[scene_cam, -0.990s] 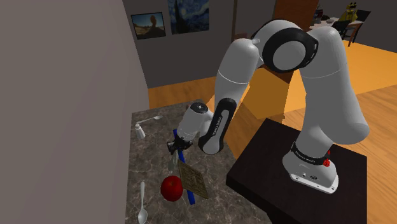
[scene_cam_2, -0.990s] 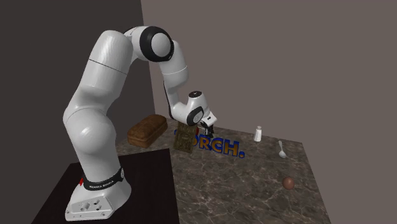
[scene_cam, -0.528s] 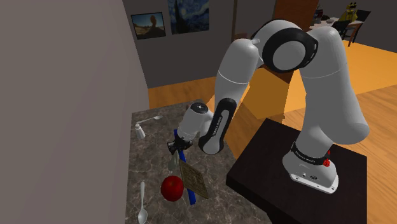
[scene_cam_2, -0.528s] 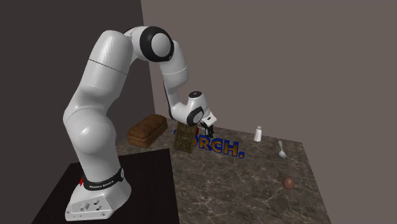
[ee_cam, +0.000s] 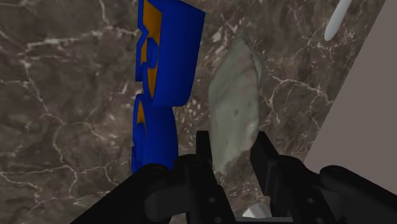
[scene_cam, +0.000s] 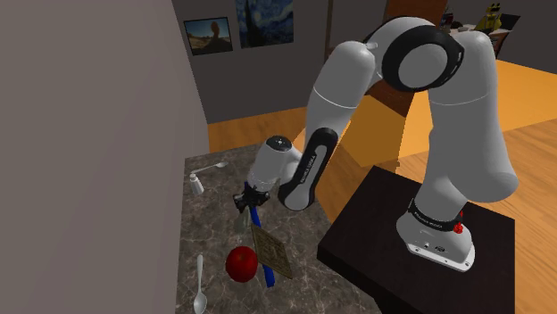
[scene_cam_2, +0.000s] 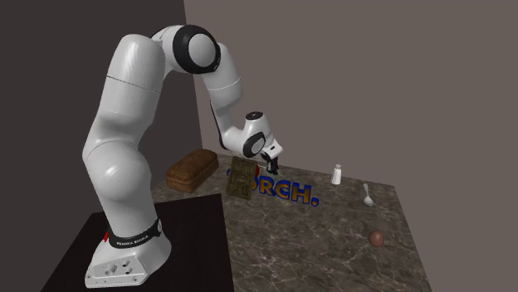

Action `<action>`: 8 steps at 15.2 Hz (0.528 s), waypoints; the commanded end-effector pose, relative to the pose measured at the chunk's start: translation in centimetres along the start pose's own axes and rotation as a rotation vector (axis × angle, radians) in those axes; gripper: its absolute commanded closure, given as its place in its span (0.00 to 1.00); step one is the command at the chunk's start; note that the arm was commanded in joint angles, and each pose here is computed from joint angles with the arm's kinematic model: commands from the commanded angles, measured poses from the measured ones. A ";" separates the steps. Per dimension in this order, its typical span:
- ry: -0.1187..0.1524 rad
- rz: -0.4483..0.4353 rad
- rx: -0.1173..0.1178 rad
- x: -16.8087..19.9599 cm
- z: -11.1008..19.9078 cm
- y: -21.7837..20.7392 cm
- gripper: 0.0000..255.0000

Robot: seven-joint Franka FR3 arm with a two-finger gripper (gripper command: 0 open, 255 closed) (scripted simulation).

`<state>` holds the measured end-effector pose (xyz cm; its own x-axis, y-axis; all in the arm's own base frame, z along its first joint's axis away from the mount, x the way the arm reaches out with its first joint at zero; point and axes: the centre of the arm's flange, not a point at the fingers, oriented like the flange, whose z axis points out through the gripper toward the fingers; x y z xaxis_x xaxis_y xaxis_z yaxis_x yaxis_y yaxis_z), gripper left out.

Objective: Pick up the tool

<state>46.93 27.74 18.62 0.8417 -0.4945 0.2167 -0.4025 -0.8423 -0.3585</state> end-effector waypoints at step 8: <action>0.000 0.000 0.000 1.0 -4.4 -1.7 1.00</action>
<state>46.91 27.71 22.90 0.8418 -0.4943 0.2168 -0.4023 -0.8424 -0.3586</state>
